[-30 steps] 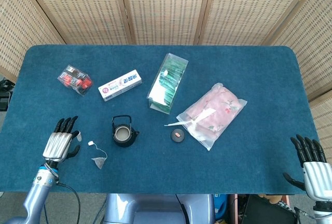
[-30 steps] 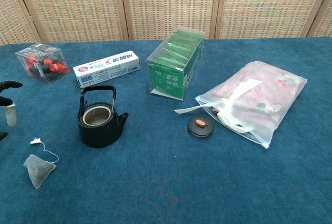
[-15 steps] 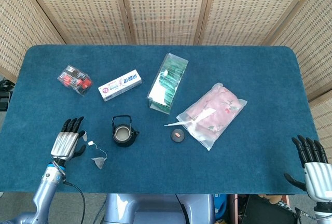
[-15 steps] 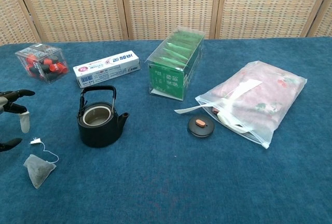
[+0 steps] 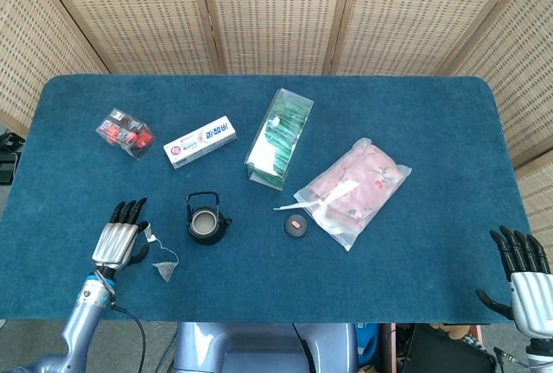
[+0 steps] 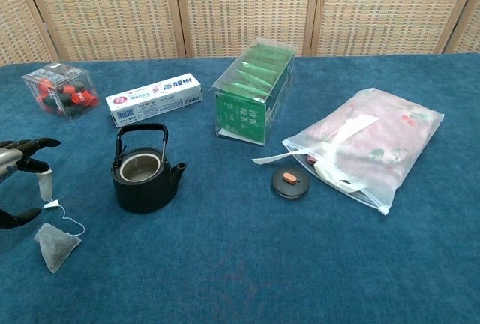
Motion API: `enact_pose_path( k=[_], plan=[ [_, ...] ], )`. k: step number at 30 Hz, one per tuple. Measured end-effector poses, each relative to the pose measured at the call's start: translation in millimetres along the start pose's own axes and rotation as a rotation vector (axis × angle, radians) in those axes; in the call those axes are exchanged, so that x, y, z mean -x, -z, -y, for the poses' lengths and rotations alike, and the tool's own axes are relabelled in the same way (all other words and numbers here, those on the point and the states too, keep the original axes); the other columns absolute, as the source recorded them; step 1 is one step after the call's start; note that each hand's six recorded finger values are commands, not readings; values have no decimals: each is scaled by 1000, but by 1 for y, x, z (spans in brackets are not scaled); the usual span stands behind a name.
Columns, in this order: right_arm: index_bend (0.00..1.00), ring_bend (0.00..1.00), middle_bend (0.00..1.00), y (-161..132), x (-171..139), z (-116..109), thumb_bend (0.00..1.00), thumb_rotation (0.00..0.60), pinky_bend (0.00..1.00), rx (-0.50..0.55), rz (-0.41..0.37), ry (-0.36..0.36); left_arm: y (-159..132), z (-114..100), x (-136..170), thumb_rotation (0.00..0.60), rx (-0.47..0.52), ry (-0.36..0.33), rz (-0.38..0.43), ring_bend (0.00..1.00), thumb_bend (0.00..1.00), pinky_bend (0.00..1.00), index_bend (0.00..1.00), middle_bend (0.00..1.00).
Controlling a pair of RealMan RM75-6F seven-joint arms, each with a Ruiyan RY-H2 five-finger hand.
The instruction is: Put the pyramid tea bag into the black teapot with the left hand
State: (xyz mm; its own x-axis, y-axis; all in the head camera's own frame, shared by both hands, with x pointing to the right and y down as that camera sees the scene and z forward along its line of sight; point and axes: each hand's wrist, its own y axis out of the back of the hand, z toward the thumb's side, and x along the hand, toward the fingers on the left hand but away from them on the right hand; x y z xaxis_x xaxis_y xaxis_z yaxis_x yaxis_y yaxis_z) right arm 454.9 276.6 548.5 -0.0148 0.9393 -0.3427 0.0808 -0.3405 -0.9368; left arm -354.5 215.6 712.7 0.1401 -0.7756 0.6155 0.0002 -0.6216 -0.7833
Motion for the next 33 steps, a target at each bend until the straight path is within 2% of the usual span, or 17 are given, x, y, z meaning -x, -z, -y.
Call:
enact_pose_path(
  k=[33],
  plan=[
    [91,0,138,4,-1,0,71,600,84,-8,18,-7,-3,10,-10,600,8,26,-22,0,383,0,515,28]
  ],
)
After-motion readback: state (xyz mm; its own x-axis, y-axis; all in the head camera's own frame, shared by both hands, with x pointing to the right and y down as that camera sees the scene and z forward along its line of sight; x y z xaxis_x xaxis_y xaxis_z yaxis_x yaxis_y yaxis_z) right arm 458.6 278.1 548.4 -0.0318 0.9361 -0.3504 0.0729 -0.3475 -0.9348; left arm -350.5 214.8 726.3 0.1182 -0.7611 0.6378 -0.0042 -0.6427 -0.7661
